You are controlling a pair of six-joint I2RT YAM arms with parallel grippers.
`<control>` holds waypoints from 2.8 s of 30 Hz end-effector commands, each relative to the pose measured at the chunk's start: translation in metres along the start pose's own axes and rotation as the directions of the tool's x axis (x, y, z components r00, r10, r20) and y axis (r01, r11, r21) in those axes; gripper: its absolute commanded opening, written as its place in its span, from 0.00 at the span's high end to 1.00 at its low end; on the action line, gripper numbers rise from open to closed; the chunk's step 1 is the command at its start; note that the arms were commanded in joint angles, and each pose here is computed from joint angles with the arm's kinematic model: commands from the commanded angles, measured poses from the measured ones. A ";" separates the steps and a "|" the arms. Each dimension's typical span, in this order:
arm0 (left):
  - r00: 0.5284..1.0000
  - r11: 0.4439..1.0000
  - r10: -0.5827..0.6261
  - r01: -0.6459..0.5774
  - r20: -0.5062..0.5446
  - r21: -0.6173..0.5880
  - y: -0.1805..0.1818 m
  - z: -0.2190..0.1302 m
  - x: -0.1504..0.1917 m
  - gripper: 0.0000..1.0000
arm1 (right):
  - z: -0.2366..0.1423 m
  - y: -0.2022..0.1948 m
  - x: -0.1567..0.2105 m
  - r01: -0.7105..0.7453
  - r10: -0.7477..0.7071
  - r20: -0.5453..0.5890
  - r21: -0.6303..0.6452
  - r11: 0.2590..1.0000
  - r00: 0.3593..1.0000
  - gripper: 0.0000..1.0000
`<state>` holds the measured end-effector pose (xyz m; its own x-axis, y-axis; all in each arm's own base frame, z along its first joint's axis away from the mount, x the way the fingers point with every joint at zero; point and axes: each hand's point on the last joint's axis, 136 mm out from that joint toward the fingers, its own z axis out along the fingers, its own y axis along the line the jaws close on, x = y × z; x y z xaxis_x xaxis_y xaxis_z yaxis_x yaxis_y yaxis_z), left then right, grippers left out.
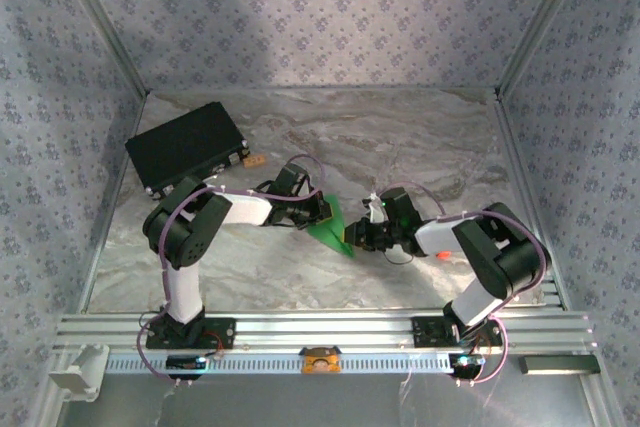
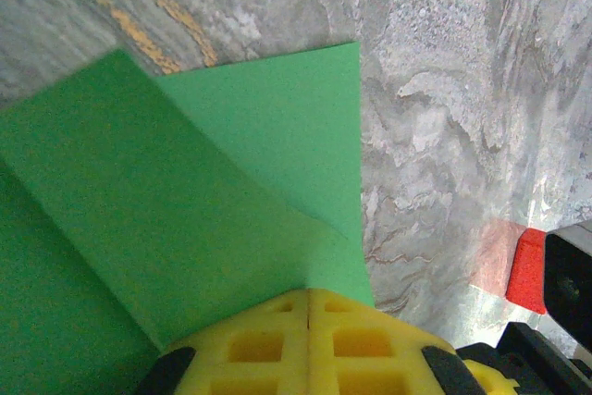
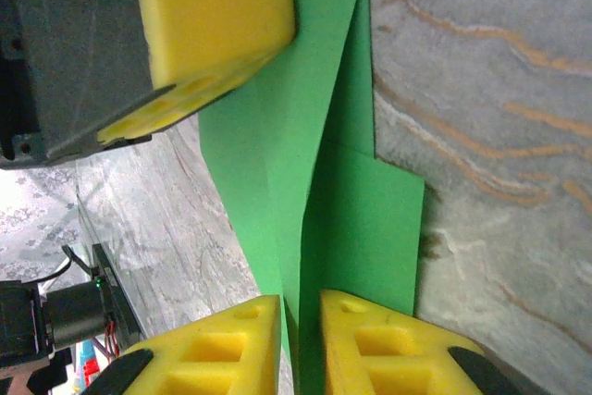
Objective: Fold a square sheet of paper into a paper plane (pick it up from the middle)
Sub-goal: Fourth fold the wing at the center of the table.
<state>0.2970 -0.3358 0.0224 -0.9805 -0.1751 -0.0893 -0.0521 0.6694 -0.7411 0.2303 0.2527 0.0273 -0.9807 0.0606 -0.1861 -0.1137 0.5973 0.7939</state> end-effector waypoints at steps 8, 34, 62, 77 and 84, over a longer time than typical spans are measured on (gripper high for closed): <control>1.000 0.998 -0.023 0.023 -0.013 -0.054 0.022 0.005 0.004 0.96 | -0.002 -0.029 0.038 -0.061 0.073 -0.108 0.104 0.993 0.992 0.89; 0.999 0.997 -0.035 0.034 -0.012 -0.062 0.027 0.004 0.004 0.97 | -0.009 -0.034 0.054 -0.090 0.106 -0.123 0.129 0.988 0.987 0.85; 0.999 0.997 -0.045 0.044 -0.010 -0.060 0.030 0.003 0.005 0.98 | -0.017 -0.060 0.083 -0.127 0.165 -0.154 0.231 0.965 0.974 0.93; 0.999 0.997 -0.048 0.047 -0.010 -0.060 0.033 0.004 0.007 0.98 | -0.021 -0.061 0.086 -0.119 0.160 -0.146 0.255 0.959 0.976 0.93; 0.999 0.997 -0.050 0.049 -0.009 -0.061 0.034 0.003 0.008 0.98 | -0.023 -0.065 0.090 -0.120 0.167 -0.148 0.285 0.951 0.975 0.90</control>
<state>0.2967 -0.3357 0.0222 -0.9805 -0.1755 -0.0885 -0.0468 0.6456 -0.7622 0.1958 0.2343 0.0172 -0.9846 0.0485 -0.1678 -0.0927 0.6694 0.7371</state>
